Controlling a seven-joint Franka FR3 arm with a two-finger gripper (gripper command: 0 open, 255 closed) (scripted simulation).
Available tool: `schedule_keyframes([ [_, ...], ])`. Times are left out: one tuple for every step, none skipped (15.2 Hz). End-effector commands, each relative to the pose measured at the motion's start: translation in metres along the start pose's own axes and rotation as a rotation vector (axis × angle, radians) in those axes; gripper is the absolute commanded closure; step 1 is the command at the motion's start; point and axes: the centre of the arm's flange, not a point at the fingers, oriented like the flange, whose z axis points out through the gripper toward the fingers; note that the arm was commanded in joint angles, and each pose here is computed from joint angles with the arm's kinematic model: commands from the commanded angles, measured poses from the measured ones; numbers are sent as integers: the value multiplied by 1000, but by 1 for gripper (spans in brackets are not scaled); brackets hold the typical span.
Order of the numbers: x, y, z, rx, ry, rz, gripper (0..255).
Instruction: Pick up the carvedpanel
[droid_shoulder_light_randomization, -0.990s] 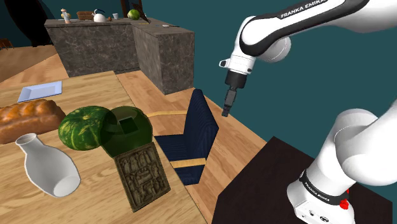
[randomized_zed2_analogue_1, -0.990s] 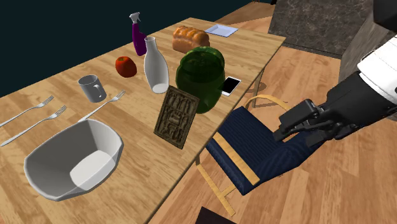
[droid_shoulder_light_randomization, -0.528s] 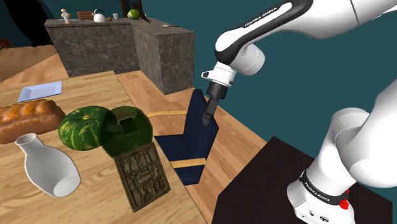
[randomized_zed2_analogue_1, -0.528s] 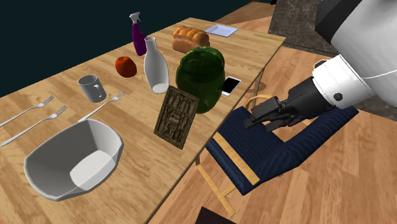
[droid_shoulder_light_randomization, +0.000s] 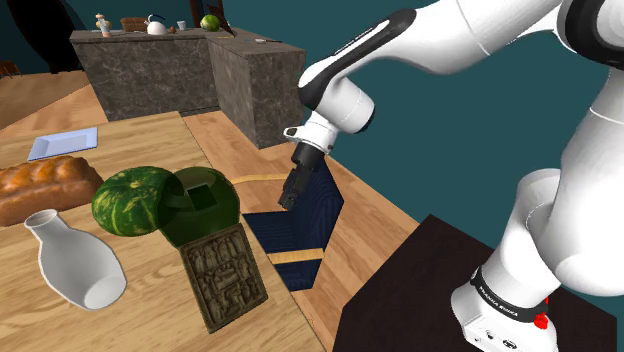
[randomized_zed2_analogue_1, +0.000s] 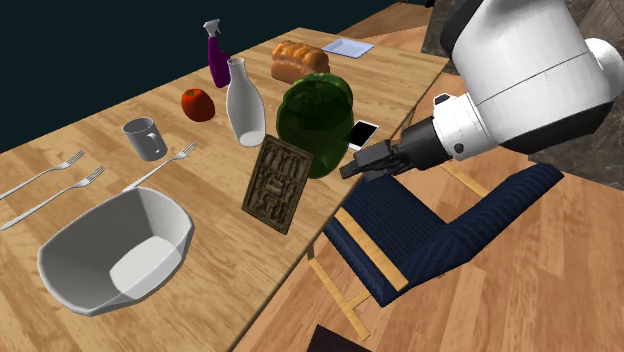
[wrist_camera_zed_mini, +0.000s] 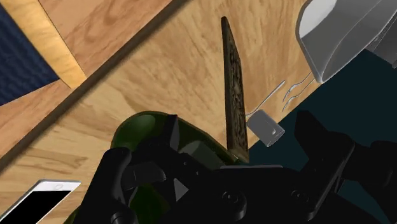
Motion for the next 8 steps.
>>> schedule_keyframes([
  [19, 6, 20, 57, 31, -50, 0],
  [27, 8, 29, 84, 45, -74, 0],
  [35, 8, 37, 111, 59, -97, 0],
  [43, 9, 46, 139, 72, -121, 0],
  [51, 9, 54, 166, 86, -145, 0],
  [60, 9, 62, 193, 100, -168, 0],
  [67, 8, 69, 217, 112, -189, 0],
  [65, 11, 73, 217, 112, -189, 0],
])
